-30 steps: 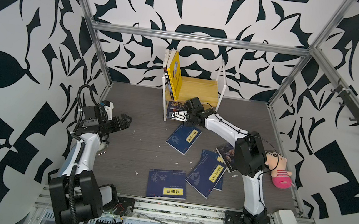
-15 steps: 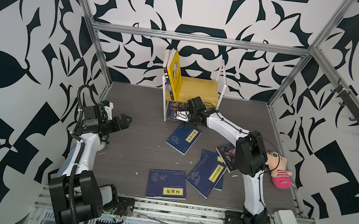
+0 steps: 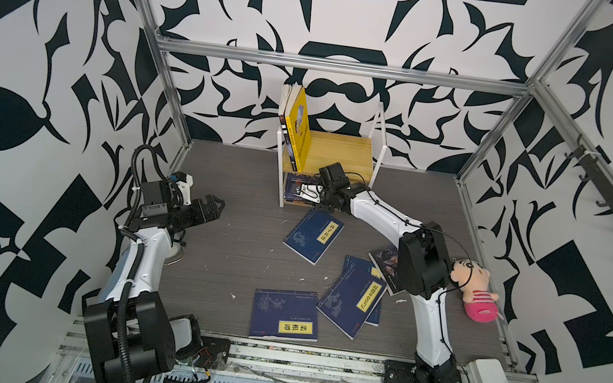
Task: Stacking books/files
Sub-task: Place the book on the bookshelf, then move the book to the center of the table.
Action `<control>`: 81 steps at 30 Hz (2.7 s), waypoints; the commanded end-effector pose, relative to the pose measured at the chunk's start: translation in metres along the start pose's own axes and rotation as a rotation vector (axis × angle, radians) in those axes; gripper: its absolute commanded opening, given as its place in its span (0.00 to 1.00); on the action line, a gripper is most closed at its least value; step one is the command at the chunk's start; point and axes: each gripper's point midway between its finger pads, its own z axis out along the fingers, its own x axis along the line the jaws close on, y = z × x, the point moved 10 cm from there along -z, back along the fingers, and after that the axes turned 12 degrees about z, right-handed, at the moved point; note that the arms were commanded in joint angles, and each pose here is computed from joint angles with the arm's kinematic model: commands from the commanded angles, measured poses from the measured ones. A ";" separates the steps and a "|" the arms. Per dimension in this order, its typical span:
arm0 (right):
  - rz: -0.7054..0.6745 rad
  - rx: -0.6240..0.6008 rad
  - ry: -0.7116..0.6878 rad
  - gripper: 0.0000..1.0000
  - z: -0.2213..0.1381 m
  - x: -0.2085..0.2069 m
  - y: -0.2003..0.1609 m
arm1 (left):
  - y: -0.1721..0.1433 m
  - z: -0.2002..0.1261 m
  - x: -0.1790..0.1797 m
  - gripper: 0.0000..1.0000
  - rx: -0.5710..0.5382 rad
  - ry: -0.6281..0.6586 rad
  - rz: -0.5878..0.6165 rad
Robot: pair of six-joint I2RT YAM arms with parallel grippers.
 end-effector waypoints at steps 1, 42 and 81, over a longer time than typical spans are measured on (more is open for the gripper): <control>0.040 -0.034 -0.099 0.33 -0.010 -0.022 0.010 | -0.004 0.000 0.000 1.00 0.000 -0.010 -0.001; 0.118 -0.261 0.203 0.51 -0.156 0.128 0.000 | -0.026 0.025 -0.062 1.00 0.206 -0.274 0.376; -0.138 0.018 0.420 0.69 -0.137 0.305 -0.041 | -0.048 0.048 -0.063 1.00 0.361 -0.282 0.445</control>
